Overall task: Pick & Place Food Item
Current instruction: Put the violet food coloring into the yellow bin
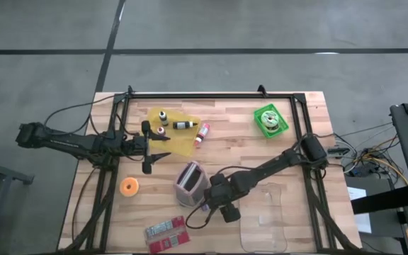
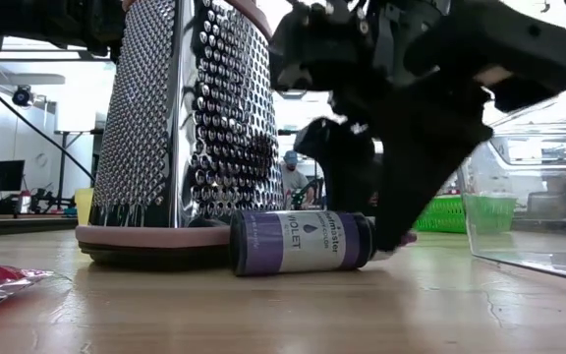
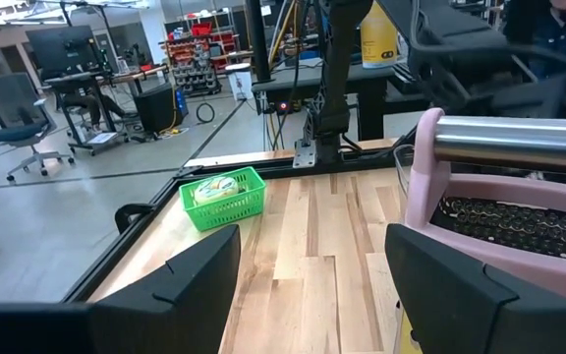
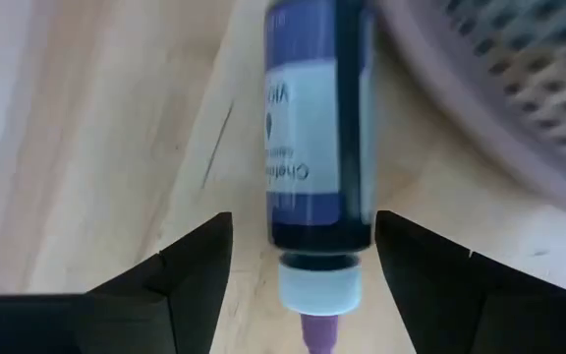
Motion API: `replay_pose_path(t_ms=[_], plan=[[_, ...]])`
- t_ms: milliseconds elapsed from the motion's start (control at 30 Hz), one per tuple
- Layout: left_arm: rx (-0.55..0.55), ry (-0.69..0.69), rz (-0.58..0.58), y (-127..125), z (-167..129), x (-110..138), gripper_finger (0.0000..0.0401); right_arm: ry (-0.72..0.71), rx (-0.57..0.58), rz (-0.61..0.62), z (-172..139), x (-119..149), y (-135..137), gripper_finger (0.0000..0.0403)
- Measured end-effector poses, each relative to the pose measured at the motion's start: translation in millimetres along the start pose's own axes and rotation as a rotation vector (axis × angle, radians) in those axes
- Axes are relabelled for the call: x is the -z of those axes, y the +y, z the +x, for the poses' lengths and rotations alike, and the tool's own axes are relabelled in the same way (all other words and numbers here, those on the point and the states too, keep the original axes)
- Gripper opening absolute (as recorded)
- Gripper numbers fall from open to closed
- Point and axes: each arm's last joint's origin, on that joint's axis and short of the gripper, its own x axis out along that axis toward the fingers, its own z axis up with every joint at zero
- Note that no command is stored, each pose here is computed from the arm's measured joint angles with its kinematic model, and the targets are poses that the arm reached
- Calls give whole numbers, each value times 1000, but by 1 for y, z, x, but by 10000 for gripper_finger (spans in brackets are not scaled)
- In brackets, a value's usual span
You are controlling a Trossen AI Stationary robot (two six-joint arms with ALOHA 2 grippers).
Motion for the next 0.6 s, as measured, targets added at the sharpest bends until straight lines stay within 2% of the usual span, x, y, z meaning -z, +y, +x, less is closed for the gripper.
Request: replay_pose_path(t_ms=[267,433,600], plan=[[0,0,0,0,0,0,259,36,33,2,8,1,-1,234],[0,0,0,0,0,0,259,32,65,15,9,1,-2,200],[0,0,1,0,0,0,259,34,65,24,10,1,-2,146]])
